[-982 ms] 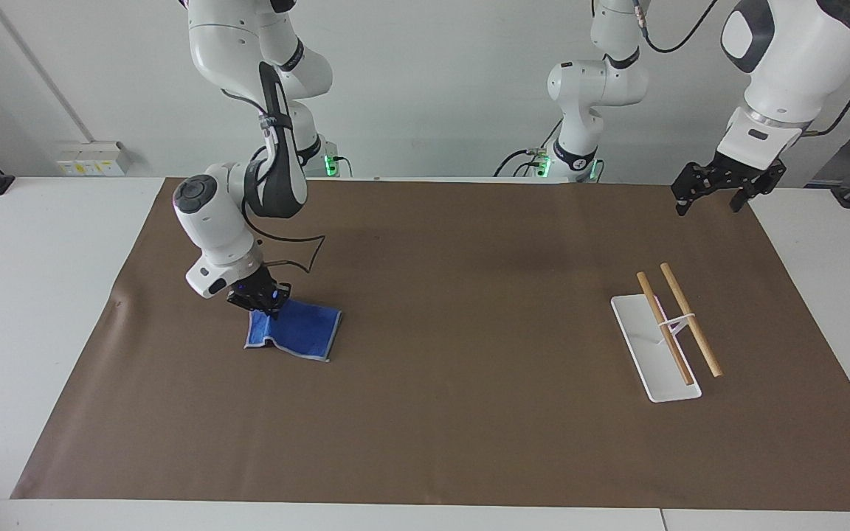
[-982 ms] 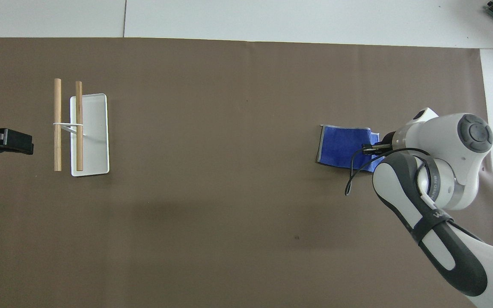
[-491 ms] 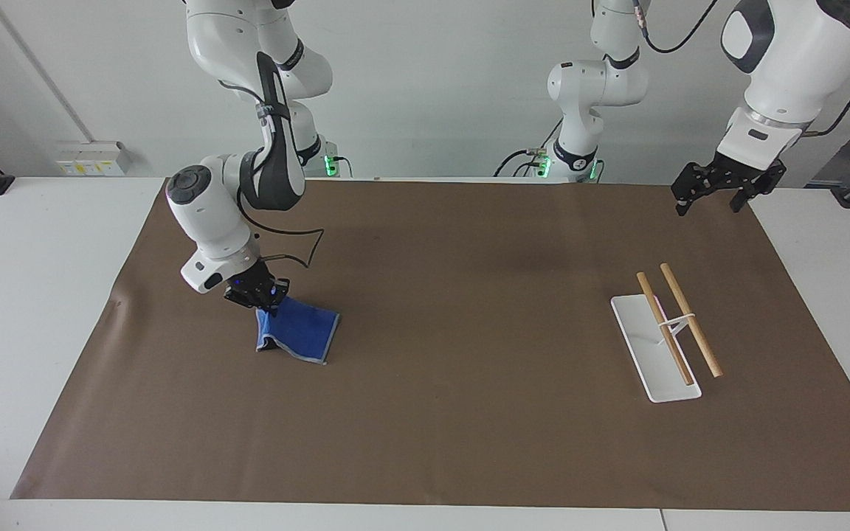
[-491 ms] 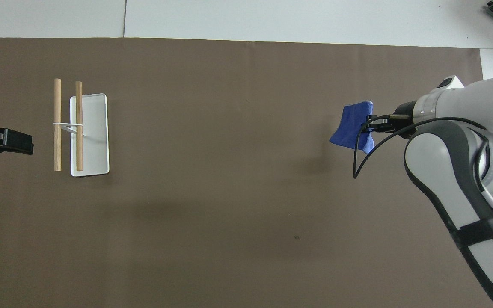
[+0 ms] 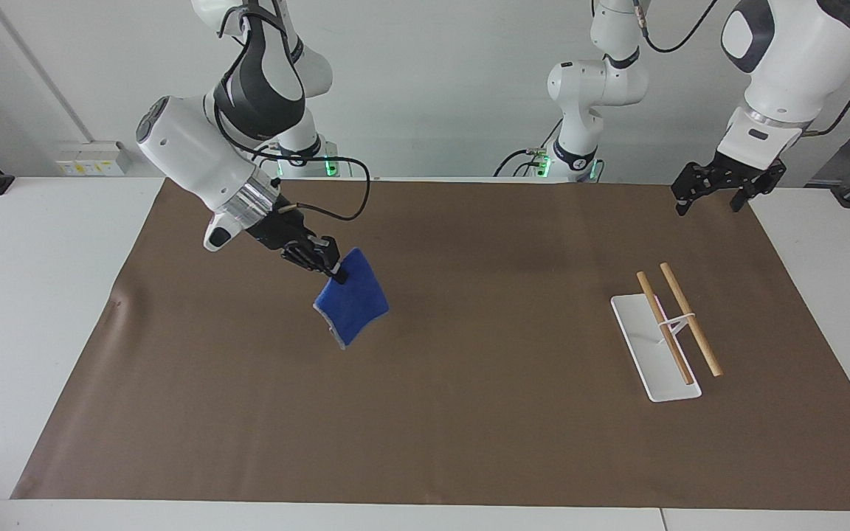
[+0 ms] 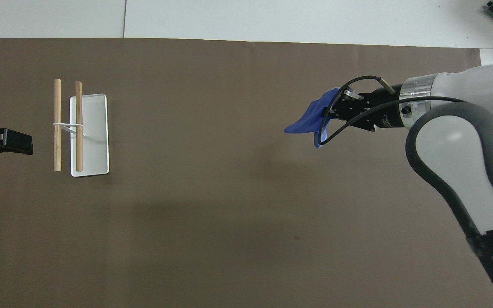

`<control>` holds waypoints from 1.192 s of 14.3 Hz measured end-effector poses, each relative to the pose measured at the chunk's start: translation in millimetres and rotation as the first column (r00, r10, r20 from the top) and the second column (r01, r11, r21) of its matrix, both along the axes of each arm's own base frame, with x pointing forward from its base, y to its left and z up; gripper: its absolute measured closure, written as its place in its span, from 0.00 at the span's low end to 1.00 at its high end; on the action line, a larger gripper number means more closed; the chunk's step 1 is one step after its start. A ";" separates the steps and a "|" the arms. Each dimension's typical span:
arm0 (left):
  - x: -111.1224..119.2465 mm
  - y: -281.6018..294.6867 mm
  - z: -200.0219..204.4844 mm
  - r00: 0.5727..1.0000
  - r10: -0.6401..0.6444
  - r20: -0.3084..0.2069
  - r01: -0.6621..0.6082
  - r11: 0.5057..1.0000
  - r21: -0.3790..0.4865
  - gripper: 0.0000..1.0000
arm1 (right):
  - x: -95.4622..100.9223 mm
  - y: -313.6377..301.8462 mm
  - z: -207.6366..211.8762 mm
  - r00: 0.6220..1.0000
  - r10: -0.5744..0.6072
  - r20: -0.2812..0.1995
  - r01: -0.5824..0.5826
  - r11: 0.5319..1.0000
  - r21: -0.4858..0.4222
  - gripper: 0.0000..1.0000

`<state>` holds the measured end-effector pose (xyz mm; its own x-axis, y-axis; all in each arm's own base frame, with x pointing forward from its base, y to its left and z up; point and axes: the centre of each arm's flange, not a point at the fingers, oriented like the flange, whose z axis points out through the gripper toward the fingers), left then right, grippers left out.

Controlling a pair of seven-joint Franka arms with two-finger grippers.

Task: Right arm passes towel to left arm to hang
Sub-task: 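Lift the blue towel with the right gripper toward the wooden rack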

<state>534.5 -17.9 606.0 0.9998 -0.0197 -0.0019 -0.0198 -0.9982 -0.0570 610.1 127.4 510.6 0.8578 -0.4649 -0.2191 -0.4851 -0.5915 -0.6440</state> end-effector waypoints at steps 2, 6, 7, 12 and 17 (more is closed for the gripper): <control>0.0 0.0 0.0 1.000 0.000 0.000 0.000 1.000 0.000 0.00 | 1.3 5.3 6.6 0.991 -0.100 -0.086 0.111 0.985 0.131 0.96; 0.0 0.0 0.0 1.000 0.000 0.000 0.000 1.000 0.000 0.00 | 2.0 38.6 19.2 0.939 -0.252 -0.234 0.316 0.901 0.296 0.96; 0.0 0.0 0.0 1.000 0.000 0.000 0.000 1.000 0.000 0.00 | 0.0 56.9 22.5 0.918 -0.291 -0.269 0.370 0.870 0.324 0.96; 0.0 0.0 0.0 1.000 0.000 0.000 0.000 1.000 0.000 0.00 | -22.2 136.3 28.6 0.809 -0.366 -0.460 0.561 0.715 0.417 0.96; -0.8 -12.3 -0.2 1.000 -0.022 -0.002 0.022 1.000 0.001 0.00 | -39.8 178.5 21.1 0.745 -0.381 -0.547 0.637 0.650 0.414 0.96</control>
<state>533.7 -30.2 605.8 0.9991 -0.0419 -0.0038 -0.0421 -0.9975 -0.0576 570.3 306.0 531.7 0.2996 -0.4853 -0.8214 -0.8655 0.2239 -0.4480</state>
